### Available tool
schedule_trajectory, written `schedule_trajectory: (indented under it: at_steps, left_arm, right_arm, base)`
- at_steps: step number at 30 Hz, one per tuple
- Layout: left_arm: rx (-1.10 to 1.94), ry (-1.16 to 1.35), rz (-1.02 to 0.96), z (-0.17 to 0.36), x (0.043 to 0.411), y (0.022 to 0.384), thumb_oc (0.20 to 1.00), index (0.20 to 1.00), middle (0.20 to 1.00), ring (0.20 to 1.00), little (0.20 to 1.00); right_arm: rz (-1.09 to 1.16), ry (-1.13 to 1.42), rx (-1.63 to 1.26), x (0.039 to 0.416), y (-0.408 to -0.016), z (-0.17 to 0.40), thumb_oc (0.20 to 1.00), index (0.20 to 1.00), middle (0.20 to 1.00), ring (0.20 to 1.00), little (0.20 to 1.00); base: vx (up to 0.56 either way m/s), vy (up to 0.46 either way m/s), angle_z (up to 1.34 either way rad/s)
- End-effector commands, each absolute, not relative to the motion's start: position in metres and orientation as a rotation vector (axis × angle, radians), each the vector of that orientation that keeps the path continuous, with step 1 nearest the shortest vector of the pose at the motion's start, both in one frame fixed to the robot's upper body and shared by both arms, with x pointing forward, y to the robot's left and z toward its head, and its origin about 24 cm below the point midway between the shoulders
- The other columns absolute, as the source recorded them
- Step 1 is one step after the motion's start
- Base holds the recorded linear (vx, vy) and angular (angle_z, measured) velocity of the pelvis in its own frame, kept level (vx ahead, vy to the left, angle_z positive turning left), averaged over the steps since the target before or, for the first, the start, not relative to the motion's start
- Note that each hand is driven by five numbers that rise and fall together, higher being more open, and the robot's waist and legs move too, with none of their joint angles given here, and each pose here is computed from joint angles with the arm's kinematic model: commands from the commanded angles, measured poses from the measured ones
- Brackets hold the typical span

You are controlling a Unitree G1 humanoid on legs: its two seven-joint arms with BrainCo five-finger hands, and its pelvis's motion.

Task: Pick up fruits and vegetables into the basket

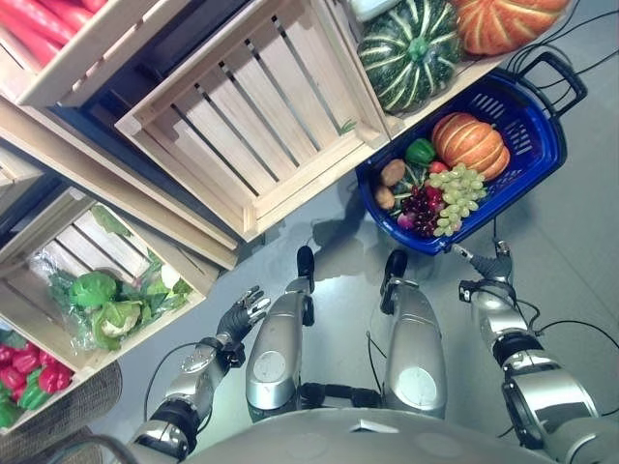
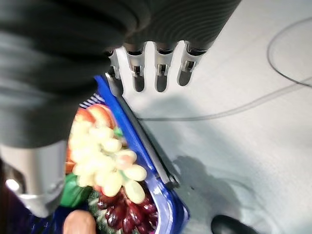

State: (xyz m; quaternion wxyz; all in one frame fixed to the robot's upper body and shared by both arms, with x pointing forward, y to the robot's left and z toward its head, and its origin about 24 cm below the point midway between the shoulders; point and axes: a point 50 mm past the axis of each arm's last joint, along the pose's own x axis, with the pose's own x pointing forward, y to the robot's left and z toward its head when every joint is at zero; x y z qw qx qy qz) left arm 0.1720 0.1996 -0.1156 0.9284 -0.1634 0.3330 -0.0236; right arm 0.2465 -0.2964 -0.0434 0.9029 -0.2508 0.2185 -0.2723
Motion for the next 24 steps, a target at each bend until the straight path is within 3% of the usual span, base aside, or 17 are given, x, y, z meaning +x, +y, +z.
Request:
schedule_trajectory:
  at_steps: [1,12,19,24]
  left_arm:
    - [-0.306,0.762,0.036,-0.128,0.138,0.224,1.0,1.0,1.0,1.0,1.0]
    - [-0.306,0.89,0.079,-0.143,0.111,0.231,1.0,1.0,1.0,1.0,1.0]
    - [-0.31,1.014,0.003,-0.15,0.107,0.225,1.0,1.0,1.0,1.0,1.0]
    - [-0.284,1.1,-0.035,-0.156,0.102,0.217,1.0,1.0,1.0,1.0,1.0]
  right_arm:
    - [-0.471,0.412,-0.639,0.236,-0.287,-0.05,1.0,1.0,1.0,1.0,1.0]
    - [-0.134,0.657,-0.658,0.178,-0.255,-0.104,1.0,1.0,1.0,1.0,1.0]
    - [0.045,0.987,-0.347,0.135,-0.229,-0.143,1.0,1.0,1.0,1.0,1.0]
    - [0.173,1.12,-0.274,0.116,-0.213,-0.156,1.0,1.0,1.0,1.0,1.0]
  base:
    - [0.08,0.034,-0.03]
    - [0.05,0.053,-0.04]
    - [-0.02,0.033,-0.06]
    - [-0.01,0.04,-0.09]
